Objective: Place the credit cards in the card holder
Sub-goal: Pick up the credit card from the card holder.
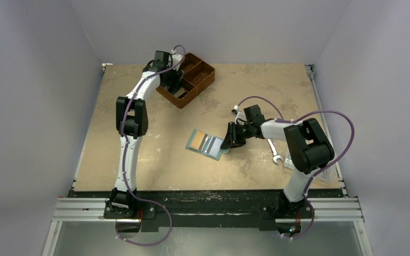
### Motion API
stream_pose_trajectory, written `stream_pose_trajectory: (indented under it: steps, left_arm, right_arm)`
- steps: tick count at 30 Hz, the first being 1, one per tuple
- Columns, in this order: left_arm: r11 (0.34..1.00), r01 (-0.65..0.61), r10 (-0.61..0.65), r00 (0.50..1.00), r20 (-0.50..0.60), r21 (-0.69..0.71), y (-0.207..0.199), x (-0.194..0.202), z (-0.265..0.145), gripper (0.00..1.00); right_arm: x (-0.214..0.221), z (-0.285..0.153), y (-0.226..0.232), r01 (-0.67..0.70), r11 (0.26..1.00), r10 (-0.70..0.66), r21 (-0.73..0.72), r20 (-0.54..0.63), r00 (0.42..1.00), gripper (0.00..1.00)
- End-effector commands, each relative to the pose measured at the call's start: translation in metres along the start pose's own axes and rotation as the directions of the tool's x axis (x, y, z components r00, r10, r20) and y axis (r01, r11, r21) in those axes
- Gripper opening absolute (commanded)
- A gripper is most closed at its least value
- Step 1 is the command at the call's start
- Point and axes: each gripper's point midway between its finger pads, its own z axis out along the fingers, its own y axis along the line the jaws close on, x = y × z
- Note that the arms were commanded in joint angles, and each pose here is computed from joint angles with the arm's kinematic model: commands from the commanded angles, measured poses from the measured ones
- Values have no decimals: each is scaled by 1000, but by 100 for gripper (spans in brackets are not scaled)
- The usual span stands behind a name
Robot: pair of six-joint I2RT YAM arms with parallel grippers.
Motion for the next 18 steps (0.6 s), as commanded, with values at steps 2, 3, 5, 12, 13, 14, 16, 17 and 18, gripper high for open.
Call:
stream_pose_trajectory:
  steps: [2,3,5,12,13,14,16,17,18]
  left_arm:
    - [996,18,-11,997,-80,87,-15,32,13,67]
    - [995,19,-12,997,-76,94,-16,30,11,62]
    - [994,17,-12,998,-54,103,-16,21,5,50]
    - [996,3,-3,1000,1,94,-10,-4,-17,28]
    - [996,0,-1,1000,4,90,-9,-6,-20,26]
    - [996,-2,1,1000,10,86,-8,-9,-23,24]
    - [997,-7,6,1000,17,82,-7,-13,-29,21]
    - [997,-7,6,1000,21,80,-6,-15,-33,19]
    - [997,-8,6,1000,26,80,-6,-17,-36,17]
  right_arm:
    - [11,11,-24,-2,996,5,94,-29,1000,28]
    - [11,12,-23,-2,996,4,93,-27,1000,28]
    - [10,11,-23,-3,996,5,93,-27,1000,28]
    - [11,10,-23,-2,996,4,93,-24,1000,28]
    - [11,10,-23,-1,996,4,92,-24,1000,28]
    - [11,10,-23,-1,996,3,92,-23,1000,28]
    - [11,10,-22,-1,996,3,92,-23,1000,28]
    - [11,10,-22,1,996,1,91,-24,1000,28]
    - [10,10,-22,2,996,0,91,-23,1000,28]
